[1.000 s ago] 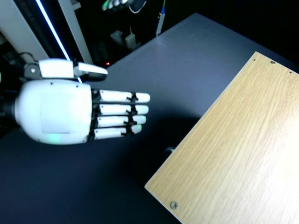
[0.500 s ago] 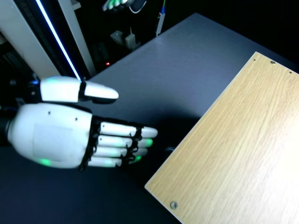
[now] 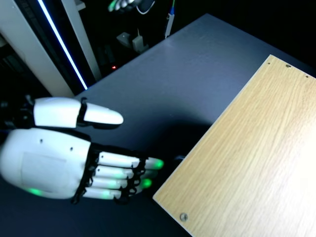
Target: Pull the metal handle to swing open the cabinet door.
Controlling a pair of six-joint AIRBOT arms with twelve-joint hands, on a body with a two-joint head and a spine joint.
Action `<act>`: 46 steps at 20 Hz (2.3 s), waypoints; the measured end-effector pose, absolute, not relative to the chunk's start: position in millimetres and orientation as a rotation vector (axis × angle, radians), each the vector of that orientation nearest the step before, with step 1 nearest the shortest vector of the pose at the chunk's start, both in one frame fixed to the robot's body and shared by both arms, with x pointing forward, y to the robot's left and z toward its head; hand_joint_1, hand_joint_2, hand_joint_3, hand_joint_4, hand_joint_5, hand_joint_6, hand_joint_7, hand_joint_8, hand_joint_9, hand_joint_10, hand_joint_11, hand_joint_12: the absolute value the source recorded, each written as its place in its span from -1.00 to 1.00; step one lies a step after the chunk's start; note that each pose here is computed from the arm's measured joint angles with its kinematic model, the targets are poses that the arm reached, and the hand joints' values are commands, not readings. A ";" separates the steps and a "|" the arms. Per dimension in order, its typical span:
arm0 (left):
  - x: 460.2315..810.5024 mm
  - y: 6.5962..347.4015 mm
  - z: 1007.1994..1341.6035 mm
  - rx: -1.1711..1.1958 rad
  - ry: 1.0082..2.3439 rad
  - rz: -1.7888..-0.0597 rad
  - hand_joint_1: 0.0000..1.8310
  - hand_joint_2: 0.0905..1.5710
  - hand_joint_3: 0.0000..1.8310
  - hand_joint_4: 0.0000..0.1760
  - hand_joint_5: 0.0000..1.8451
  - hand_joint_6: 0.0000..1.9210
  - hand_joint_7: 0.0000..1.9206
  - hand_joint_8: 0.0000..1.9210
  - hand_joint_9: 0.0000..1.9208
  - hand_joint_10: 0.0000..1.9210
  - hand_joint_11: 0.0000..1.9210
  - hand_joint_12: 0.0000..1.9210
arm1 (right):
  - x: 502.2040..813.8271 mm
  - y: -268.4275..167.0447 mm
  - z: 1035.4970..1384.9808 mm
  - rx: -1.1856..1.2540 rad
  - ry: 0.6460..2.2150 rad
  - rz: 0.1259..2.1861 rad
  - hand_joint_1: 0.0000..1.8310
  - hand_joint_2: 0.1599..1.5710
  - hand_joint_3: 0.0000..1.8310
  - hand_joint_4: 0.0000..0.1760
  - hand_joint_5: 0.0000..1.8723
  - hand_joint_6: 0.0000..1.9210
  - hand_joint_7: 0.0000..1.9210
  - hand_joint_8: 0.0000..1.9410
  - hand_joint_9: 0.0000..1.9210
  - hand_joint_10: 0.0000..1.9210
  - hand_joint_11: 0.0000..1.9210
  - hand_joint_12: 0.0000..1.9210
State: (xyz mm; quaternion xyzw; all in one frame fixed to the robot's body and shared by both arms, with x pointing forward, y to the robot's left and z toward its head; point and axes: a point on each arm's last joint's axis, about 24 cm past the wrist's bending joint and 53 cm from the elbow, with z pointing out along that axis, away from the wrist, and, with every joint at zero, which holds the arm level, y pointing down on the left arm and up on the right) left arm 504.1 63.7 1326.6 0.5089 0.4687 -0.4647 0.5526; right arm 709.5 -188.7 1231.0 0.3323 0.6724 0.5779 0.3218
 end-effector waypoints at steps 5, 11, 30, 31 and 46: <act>504.0 63.7 1326.8 1.203 1.107 -1.100 -1.00 1.00 -0.82 -1.00 -0.91 -1.00 -0.91 -1.00 -0.93 -1.00 -1.00 -0.78 | 709.5 -188.5 1221.4 0.893 1.785 1.479 -1.00 1.00 -0.86 -1.00 -0.93 -1.00 -0.90 -1.00 -0.90 -1.00 -1.00 -0.58; 504.0 63.7 1326.7 1.204 1.108 -1.099 -1.00 1.00 -0.83 -1.00 -0.91 -1.00 -0.91 -1.00 -0.93 -1.00 -1.00 -0.77 | 712.5 -195.9 1211.7 0.934 1.792 1.427 -1.00 1.00 -0.85 -1.00 -0.92 -1.00 -0.90 -1.00 -0.90 -1.00 -1.00 -0.59; 504.2 63.7 1326.7 1.203 1.108 -1.098 -1.00 1.00 -0.83 -1.00 -0.89 -1.00 -0.89 -1.00 -0.90 -1.00 -1.00 -0.69 | 713.5 -166.8 1182.6 1.089 1.829 1.443 -1.00 1.00 -0.86 -1.00 -0.92 -1.00 -0.90 -1.00 -0.91 -1.00 -1.00 -0.61; 504.1 63.7 1326.6 1.203 1.108 -1.099 -1.00 1.00 -0.83 -1.00 -0.89 -1.00 -0.89 -1.00 -0.90 -1.00 -1.00 -0.68 | 714.1 -166.9 1181.6 1.107 1.825 1.446 -1.00 1.00 -0.86 -1.00 -0.93 -1.00 -0.91 -1.00 -0.92 -1.00 -1.00 -0.63; 504.5 63.8 1326.5 1.204 1.108 -1.097 -1.00 1.00 -0.83 -1.00 -0.89 -1.00 -0.90 -1.00 -0.91 -1.00 -1.00 -0.70 | 729.6 -160.2 1191.2 1.274 1.739 1.523 -1.00 1.00 -0.87 -1.00 -0.92 -1.00 -0.89 -1.00 -0.91 -1.00 -1.00 -0.62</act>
